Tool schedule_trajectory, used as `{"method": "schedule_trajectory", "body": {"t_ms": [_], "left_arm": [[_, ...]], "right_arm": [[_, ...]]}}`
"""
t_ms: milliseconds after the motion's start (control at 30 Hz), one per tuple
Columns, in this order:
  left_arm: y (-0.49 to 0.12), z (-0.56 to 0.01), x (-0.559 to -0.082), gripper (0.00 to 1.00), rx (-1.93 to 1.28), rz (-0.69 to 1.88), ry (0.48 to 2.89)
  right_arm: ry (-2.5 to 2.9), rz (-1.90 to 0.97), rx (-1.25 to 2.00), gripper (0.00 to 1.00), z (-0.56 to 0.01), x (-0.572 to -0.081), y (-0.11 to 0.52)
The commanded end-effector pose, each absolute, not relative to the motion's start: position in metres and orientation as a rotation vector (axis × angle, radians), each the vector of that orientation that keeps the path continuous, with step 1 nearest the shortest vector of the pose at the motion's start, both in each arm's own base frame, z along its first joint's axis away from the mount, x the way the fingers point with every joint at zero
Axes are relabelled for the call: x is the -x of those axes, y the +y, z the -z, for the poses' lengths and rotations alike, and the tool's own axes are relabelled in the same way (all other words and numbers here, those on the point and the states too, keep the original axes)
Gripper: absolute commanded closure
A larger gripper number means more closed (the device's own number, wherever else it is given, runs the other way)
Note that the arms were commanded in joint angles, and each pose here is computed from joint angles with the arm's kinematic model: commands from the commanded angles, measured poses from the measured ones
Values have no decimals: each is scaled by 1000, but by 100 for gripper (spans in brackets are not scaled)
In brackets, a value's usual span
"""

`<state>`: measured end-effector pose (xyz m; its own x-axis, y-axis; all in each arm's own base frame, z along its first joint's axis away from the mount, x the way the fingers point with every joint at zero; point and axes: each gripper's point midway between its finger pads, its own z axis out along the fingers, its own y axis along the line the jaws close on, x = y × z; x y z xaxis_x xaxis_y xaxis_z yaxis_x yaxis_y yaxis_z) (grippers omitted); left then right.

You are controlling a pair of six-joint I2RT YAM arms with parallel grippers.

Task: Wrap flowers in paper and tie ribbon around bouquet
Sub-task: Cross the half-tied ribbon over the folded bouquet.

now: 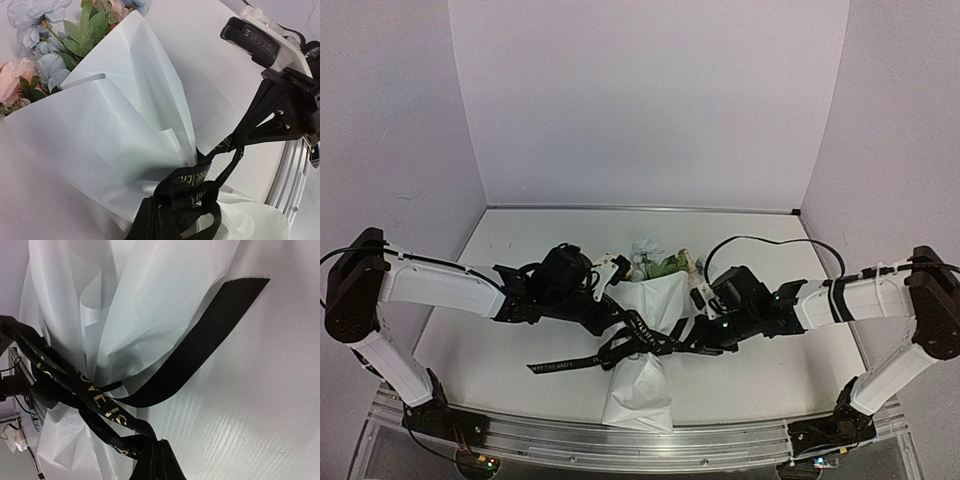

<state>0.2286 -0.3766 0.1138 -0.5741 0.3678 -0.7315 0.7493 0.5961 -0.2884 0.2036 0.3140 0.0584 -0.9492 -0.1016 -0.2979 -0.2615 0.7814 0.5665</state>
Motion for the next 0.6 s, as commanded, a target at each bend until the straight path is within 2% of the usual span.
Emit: {"method": "schedule_trajectory", "body": {"t_ms": [0, 567], "left_arm": [[-375, -130, -246, 100, -864, 752, 2151], [-354, -105, -242, 100, -849, 738, 2230]], "right_arm": [[2730, -839, 323, 100, -54, -201, 304], [2822, -548, 293, 100, -25, -199, 265]]}}
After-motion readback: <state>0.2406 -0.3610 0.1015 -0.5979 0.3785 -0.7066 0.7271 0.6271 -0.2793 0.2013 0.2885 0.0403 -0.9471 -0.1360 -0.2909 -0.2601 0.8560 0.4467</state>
